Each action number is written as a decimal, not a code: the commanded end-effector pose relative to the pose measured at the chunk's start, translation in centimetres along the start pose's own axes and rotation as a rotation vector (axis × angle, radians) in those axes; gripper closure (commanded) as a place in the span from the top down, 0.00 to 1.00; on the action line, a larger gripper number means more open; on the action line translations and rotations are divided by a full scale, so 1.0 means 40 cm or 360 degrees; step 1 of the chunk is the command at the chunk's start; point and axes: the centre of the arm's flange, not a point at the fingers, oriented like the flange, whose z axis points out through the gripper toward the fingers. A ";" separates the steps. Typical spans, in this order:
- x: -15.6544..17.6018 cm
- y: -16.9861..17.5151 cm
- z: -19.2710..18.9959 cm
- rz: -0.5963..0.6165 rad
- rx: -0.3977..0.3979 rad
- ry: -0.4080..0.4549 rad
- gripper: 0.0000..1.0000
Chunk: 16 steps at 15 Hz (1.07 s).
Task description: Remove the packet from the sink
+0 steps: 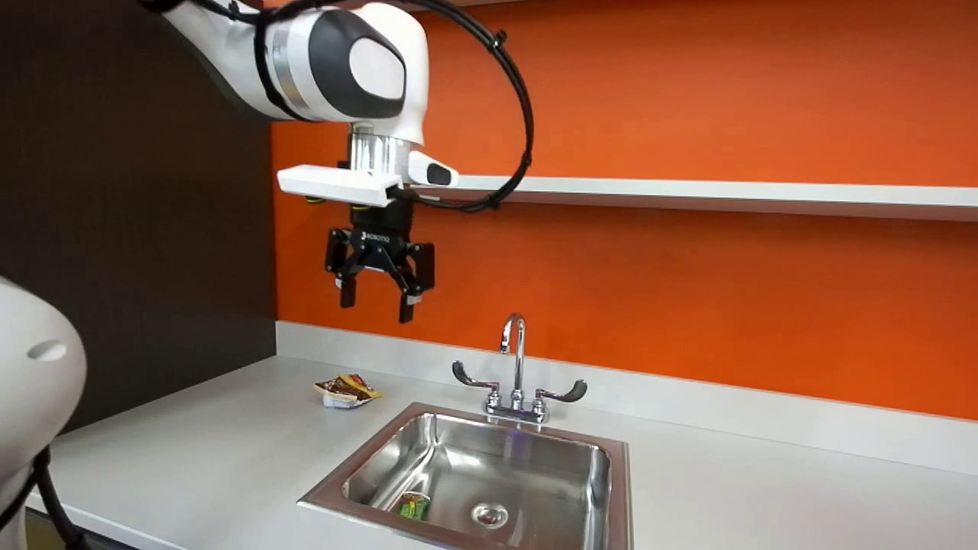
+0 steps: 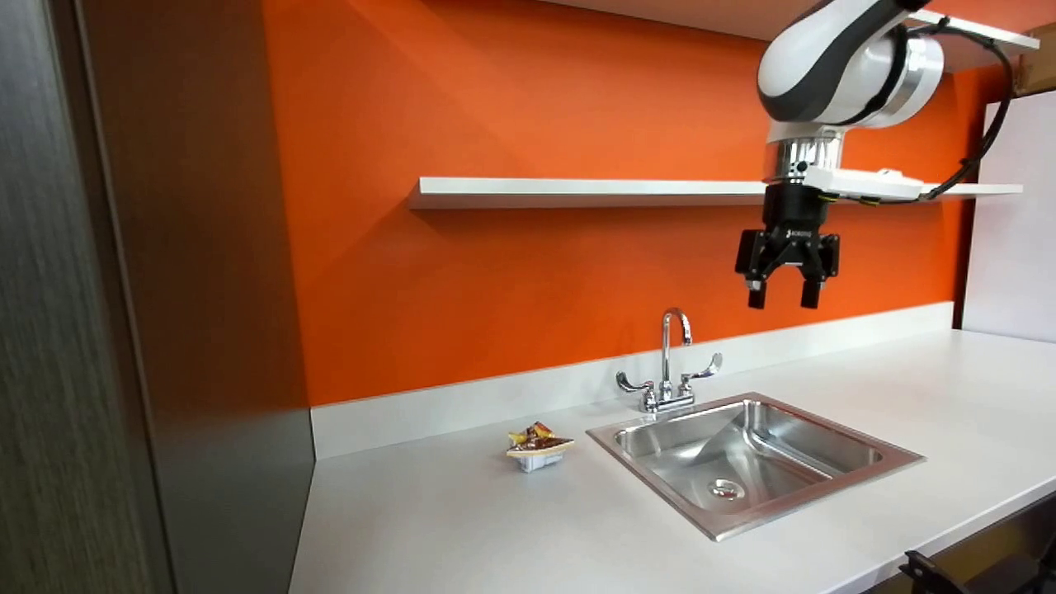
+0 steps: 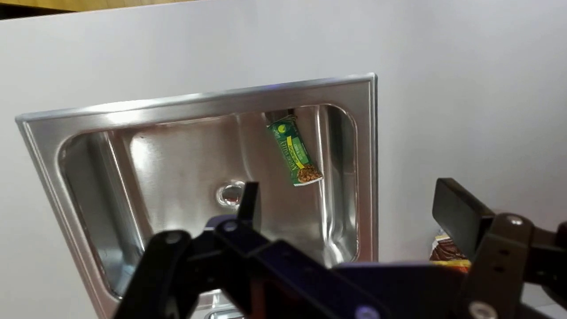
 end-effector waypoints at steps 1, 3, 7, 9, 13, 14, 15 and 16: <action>0.088 0.053 0.093 -0.0042 -0.0038 -0.0035 1.00; 0.120 0.070 0.151 -0.0048 -0.0050 -0.0059 1.00; 0.181 0.099 0.258 -0.0056 -0.0080 -0.0096 1.00; 0.213 0.108 0.308 -0.0061 -0.0093 -0.0112 1.00; 0.278 0.109 0.399 -0.0085 -0.0123 -0.0151 1.00; 0.290 0.105 0.418 -0.0095 -0.0130 -0.0161 1.00; 0.304 0.099 0.438 -0.0109 -0.0136 -0.0176 1.00; 0.314 0.090 0.456 -0.0122 -0.0144 -0.0192 1.00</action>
